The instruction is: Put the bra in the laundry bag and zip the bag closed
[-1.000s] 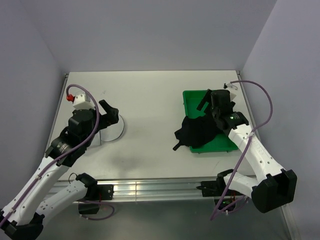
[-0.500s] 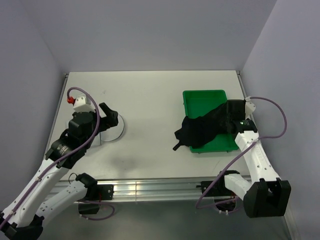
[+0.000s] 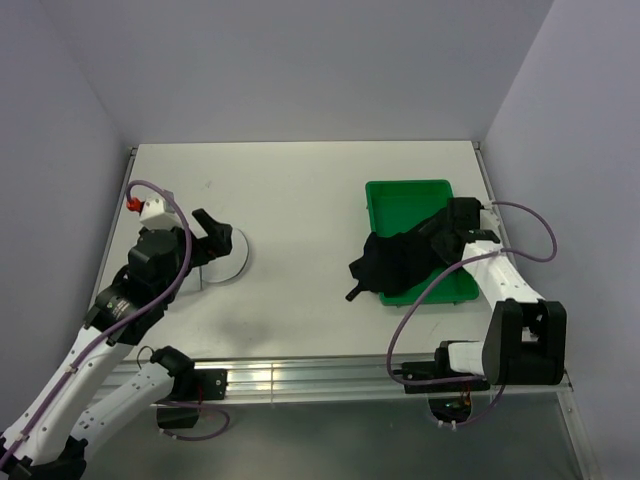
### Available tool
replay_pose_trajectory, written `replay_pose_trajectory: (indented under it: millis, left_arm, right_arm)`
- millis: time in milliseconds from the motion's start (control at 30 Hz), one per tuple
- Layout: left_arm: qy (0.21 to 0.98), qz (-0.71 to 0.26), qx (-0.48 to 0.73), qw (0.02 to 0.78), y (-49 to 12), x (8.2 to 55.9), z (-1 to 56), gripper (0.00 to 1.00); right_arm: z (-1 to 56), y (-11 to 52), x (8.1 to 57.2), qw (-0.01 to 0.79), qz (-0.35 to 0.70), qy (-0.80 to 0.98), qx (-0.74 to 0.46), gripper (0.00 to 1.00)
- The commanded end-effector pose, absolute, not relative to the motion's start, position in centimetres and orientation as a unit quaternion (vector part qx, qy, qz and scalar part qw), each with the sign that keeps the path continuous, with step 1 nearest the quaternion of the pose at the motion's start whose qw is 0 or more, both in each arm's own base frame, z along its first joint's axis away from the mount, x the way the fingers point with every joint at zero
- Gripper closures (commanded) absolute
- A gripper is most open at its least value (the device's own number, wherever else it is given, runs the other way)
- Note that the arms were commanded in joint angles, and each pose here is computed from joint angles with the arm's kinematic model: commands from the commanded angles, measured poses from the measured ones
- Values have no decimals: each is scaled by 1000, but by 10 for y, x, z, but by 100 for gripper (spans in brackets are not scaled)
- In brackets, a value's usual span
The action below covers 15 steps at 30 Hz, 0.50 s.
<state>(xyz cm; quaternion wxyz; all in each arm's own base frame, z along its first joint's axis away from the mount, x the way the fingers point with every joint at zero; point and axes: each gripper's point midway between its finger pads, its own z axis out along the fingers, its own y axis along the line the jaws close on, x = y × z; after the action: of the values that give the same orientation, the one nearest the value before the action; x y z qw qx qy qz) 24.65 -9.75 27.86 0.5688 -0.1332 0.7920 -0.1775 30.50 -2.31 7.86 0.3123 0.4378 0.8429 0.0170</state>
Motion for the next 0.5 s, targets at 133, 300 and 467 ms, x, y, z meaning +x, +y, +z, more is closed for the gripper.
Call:
replay_pose_trajectory:
  millis: [133,300,467]
  left_arm:
    - [781,-188,-125,582,-99,247,286,1]
    - [782,-188,-122,581,-100,248,286,1]
    - [784,-188,-120,580,-100,248,284,1]
  right_arm:
    - [77,-32,326,354,28,806,475,0]
    - [63,-33,325,354,25,799,485,0]
    - [56,-34,332,367,34,790,490,0]
